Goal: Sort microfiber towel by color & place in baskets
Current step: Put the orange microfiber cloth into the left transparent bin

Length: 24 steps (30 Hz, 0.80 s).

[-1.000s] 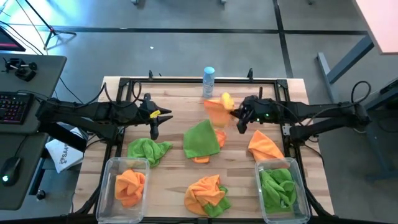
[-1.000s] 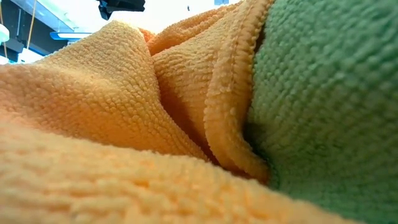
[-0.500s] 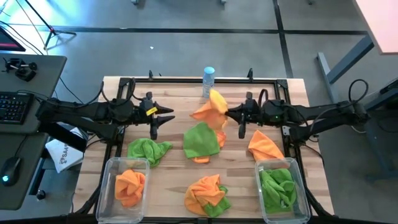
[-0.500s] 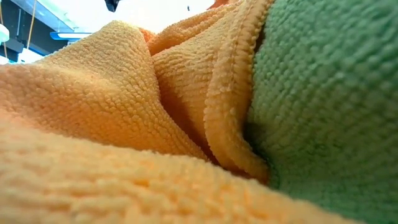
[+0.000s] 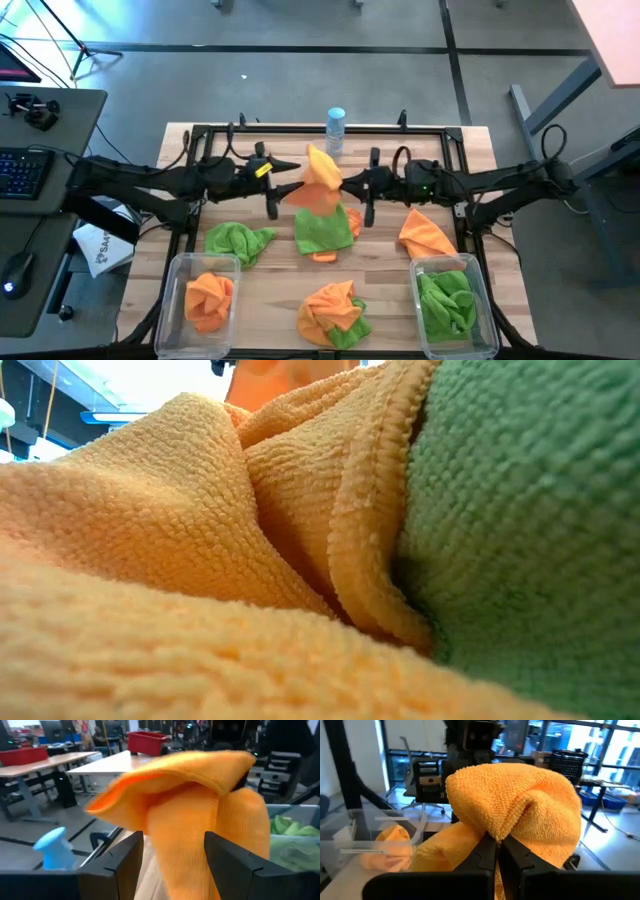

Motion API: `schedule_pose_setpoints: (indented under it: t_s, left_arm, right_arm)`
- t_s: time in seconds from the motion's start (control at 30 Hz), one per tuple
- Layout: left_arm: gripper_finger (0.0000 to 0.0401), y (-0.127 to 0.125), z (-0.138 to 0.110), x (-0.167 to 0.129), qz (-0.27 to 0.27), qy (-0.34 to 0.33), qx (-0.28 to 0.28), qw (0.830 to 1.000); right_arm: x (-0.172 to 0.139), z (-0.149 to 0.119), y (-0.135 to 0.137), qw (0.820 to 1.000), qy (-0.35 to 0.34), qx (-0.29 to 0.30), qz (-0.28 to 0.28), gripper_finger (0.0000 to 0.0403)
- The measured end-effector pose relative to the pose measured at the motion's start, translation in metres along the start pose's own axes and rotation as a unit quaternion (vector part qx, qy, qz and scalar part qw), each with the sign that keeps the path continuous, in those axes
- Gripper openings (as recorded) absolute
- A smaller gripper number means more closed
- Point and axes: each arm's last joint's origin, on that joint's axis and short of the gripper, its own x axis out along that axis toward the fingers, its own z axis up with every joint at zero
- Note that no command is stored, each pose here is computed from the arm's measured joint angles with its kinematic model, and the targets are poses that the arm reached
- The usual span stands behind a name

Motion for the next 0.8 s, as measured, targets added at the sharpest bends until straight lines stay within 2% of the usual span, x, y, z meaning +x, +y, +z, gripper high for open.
schedule_pose_setpoints:
  t_s: [0.23, 0.4, 0.57, 0.67, 0.8]
  left_arm:
    - [0.02, -0.005, 0.02, 0.025, -0.027, 0.017, 0.005, 0.999]
    - [0.02, -0.006, 0.023, 0.038, -0.01, 0.063, 0.037, 0.997]
    - [0.0196, -0.005, 0.03, 0.037, 0.016, 0.075, 0.044, 0.996]
    - [0.0168, -0.005, 0.034, 0.037, 0.003, 0.069, 0.05, 0.996]
    - [0.008, -0.006, 0.038, 0.036, -0.019, 0.058, 0.058, 0.996]
  right_arm:
    - [0.018, 0.026, 0.0, 0.997, 0.04, -0.063, 0.026, 0.0002]
    - [0.024, 0.035, 0.0, 0.994, 0.046, -0.089, 0.03, 0.0002]
    - [0.025, 0.036, 0.0, 0.994, 0.047, -0.095, 0.039, 0.0002]
    - [0.025, 0.036, 0.0, 0.993, 0.046, -0.097, 0.042, 0.0002]
    - [0.025, 0.037, 0.0, 0.993, 0.042, -0.101, 0.042, 0.0002]
